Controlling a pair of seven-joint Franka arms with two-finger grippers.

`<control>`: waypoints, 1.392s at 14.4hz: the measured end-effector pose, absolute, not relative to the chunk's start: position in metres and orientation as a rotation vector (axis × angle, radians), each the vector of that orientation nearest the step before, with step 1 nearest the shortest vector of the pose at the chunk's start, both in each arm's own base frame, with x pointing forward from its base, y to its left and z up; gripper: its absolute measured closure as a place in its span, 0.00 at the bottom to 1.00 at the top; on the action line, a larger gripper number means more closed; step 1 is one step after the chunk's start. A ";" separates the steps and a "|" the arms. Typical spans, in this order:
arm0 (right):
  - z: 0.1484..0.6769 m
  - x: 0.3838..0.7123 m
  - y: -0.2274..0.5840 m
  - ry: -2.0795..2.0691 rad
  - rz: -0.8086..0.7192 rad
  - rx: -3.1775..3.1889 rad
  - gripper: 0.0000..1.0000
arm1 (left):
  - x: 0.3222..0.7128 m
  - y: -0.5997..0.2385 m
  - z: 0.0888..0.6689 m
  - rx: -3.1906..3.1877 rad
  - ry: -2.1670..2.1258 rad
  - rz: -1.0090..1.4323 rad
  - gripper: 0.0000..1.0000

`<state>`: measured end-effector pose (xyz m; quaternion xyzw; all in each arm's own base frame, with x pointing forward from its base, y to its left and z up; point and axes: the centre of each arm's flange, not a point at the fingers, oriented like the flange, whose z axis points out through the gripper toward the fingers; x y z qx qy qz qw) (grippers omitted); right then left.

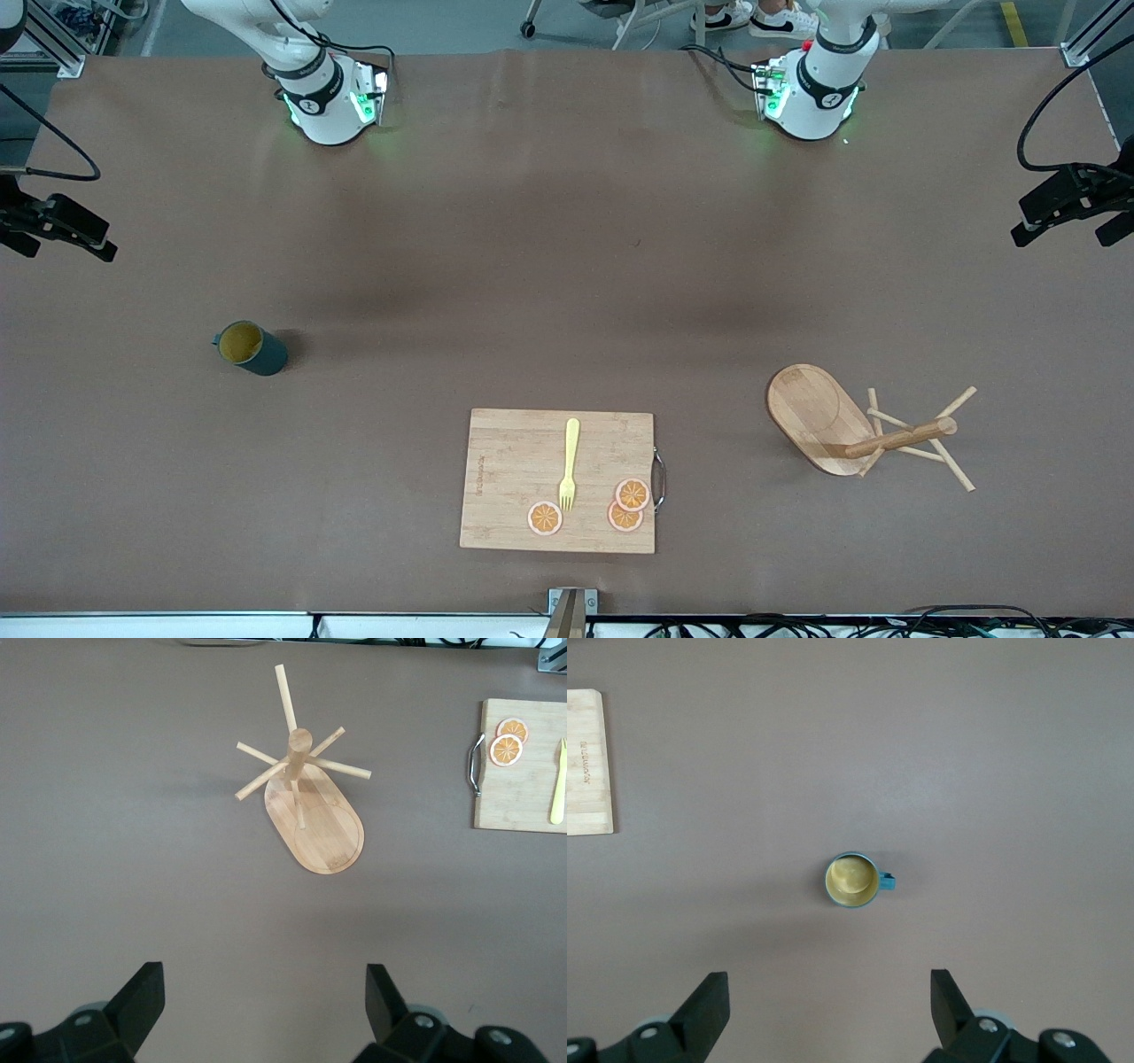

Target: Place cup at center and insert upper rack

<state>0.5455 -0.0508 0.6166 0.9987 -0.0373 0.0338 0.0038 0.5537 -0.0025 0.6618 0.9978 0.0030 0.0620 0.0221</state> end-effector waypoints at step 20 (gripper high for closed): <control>0.514 0.589 -0.050 -0.083 -0.186 3.129 0.00 | 0.554 -0.003 0.661 3.091 0.009 0.191 0.00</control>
